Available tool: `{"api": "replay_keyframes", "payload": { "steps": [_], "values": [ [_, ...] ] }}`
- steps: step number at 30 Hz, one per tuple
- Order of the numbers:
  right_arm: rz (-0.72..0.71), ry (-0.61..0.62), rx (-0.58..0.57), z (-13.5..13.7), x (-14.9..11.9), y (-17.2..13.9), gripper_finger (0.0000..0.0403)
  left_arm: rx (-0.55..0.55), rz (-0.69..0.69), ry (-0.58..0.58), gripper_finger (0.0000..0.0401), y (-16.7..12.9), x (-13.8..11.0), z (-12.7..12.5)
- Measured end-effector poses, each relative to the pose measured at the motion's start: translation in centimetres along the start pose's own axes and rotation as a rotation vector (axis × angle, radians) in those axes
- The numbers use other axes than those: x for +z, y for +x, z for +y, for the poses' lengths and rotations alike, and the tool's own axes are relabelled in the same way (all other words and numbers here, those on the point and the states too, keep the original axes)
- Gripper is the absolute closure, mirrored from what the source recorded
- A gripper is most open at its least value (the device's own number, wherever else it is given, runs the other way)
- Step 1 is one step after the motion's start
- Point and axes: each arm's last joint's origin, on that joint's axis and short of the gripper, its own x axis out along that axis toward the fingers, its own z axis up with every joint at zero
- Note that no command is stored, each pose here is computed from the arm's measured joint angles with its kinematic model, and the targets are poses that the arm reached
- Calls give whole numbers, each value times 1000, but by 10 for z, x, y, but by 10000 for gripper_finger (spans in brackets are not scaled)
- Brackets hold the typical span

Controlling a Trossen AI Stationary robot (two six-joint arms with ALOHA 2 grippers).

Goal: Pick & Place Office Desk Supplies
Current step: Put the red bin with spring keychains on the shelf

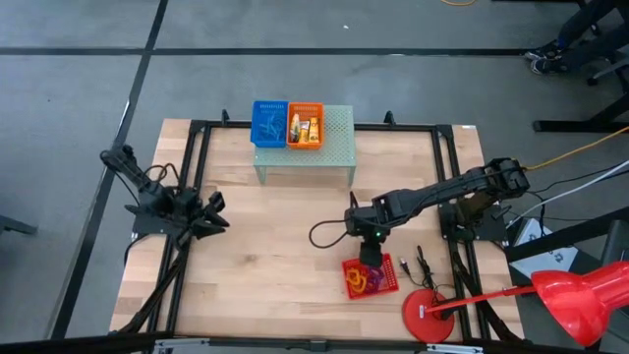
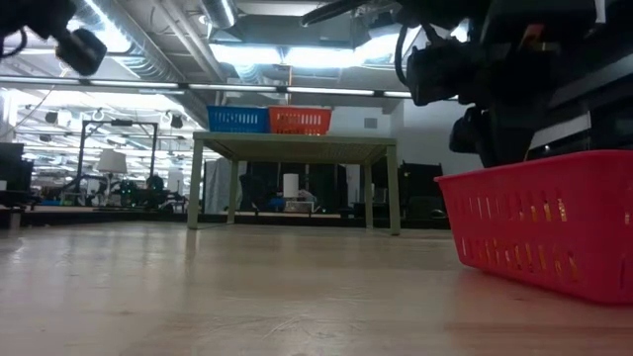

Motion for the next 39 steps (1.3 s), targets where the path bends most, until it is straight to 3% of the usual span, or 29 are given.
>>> {"api": "replay_keyframes", "payload": {
  "steps": [3, 10, 17, 22, 27, 35, 39],
  "values": [
    [-13, -20, 7, 5, 1, 3, 256, -18, -40, -23, 329, -8, -1, 4],
    [65, -108, 30, 23, -7, 32, 256, 56, 20, 11, 331, -7, -8, 7],
    [86, -131, -57, 24, -9, 53, 261, 126, 210, 111, 331, -9, -27, 14],
    [60, -113, -99, 18, -4, 52, 317, 135, 258, 253, 331, -8, -31, 16],
    [47, -96, -104, 14, -1, 51, 393, 140, 273, 264, 331, -7, -33, 16],
    [-10, -63, -135, 11, 4, 50, 398, 140, 262, 261, 329, -7, -32, 16],
    [-36, 10, -157, 10, 6, 50, 400, 141, 245, 255, 330, -8, -31, 16]
  ]
}}
